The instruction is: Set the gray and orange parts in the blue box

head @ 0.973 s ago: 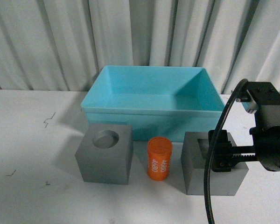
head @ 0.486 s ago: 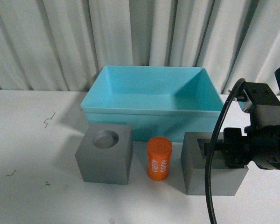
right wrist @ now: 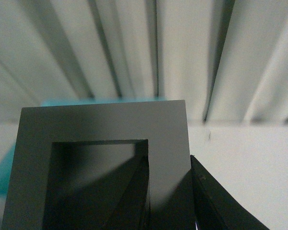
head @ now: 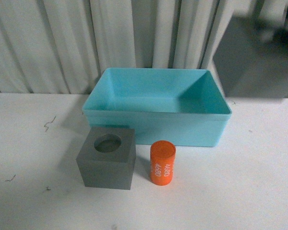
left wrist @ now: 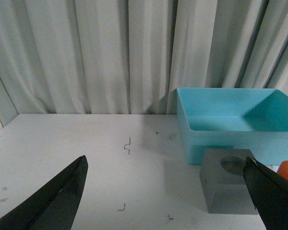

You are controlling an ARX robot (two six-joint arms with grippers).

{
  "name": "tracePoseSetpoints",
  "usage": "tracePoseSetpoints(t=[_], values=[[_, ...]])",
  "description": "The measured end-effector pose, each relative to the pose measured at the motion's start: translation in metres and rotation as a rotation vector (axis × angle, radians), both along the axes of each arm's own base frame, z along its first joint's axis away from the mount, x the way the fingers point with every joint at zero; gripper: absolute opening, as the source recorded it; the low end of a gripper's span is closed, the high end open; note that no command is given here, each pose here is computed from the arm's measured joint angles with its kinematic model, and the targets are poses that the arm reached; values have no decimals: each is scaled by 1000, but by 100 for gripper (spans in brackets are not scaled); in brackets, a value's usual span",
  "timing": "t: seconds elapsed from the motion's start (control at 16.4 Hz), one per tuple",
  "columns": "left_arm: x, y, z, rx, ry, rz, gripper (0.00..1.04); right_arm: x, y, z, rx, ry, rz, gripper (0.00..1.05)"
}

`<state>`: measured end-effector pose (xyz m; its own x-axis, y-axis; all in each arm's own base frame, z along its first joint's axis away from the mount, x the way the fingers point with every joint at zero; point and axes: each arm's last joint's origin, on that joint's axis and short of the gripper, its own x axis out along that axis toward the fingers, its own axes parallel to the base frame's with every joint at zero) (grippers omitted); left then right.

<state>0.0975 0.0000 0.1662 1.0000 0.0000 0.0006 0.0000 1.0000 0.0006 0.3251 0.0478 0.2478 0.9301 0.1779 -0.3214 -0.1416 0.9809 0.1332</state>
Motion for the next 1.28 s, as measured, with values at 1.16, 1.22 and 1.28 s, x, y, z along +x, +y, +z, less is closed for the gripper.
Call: tracePoseSetpoints(t=[1.16, 1.22, 1.28], values=[[0, 0, 0, 0, 0, 0, 98, 183, 80, -97, -39, 217, -28, 18], [0, 0, 0, 0, 0, 0, 98, 183, 81, -99, -41, 223, -26, 20], [0, 0, 0, 0, 0, 0, 98, 182, 82, -101, -40, 232, -25, 28]])
